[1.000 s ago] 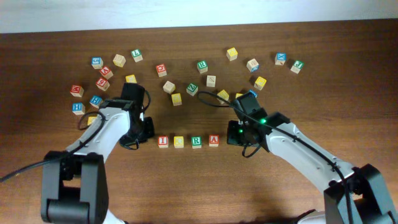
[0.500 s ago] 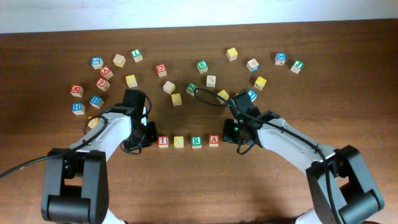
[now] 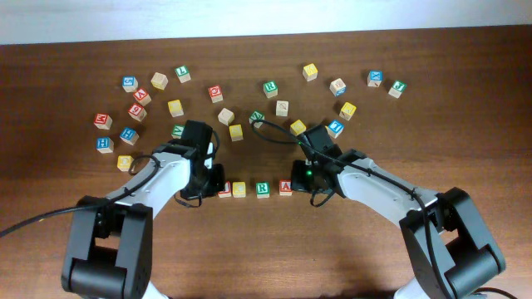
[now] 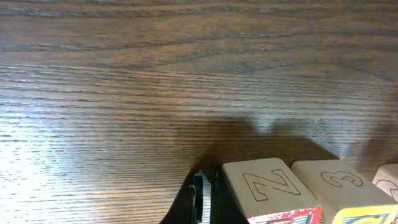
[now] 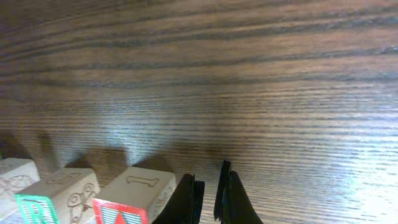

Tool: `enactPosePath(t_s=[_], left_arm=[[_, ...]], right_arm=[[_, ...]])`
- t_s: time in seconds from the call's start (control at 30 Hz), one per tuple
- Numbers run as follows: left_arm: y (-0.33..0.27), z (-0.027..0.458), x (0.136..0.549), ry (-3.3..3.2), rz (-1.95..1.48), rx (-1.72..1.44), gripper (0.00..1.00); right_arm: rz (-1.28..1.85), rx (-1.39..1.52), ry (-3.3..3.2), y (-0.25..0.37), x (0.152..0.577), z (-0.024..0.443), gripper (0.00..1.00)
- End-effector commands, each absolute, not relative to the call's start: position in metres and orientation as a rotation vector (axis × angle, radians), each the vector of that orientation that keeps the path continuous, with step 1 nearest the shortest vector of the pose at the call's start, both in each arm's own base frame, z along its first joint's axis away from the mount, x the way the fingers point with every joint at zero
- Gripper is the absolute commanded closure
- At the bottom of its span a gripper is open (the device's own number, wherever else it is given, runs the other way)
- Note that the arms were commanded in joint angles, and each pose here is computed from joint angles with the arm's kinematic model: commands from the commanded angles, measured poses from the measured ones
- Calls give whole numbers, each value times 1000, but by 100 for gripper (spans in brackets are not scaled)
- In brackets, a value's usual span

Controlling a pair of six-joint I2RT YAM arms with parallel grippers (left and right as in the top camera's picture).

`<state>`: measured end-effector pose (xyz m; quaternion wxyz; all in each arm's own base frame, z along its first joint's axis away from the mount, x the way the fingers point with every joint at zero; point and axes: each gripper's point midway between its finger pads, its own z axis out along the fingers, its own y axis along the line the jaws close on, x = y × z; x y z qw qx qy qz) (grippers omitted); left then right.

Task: Spell out ICRA
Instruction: 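Lower both grippers to the ends of the I-C-R-A row, then push the row ends inward with both grippers to close gaps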

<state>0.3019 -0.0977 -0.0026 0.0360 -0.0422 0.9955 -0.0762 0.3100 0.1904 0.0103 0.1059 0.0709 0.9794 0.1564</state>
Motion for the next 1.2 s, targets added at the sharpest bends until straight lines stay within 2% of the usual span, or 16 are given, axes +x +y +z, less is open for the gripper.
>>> enactPosePath(t_s=[0.0, 0.2, 0.43, 0.73, 0.8, 0.87, 1.17], left_arm=[[-100, -11, 290, 3097, -247, -146, 100], [-106, -11, 287, 3104, -246, -114, 100], [-120, -11, 284, 3099, -252, -39, 100], [-128, -11, 280, 3106, -257, -27, 100], [-127, -11, 280, 3106, -252, -32, 100], [-127, -11, 280, 3105, -252, -32, 100], [-128, -11, 281, 3102, -254, -31, 100]], right_arm=[[479, 198, 2908, 194, 304, 4, 96], [532, 51, 2879, 212, 304, 8, 96], [588, 20, 2878, 223, 300, 11, 96], [604, 153, 2897, 224, 298, 10, 96], [403, 203, 2928, 197, 294, 1, 96], [342, 227, 2959, 186, 288, -3, 96], [531, 201, 2966, 216, 282, 4, 96]])
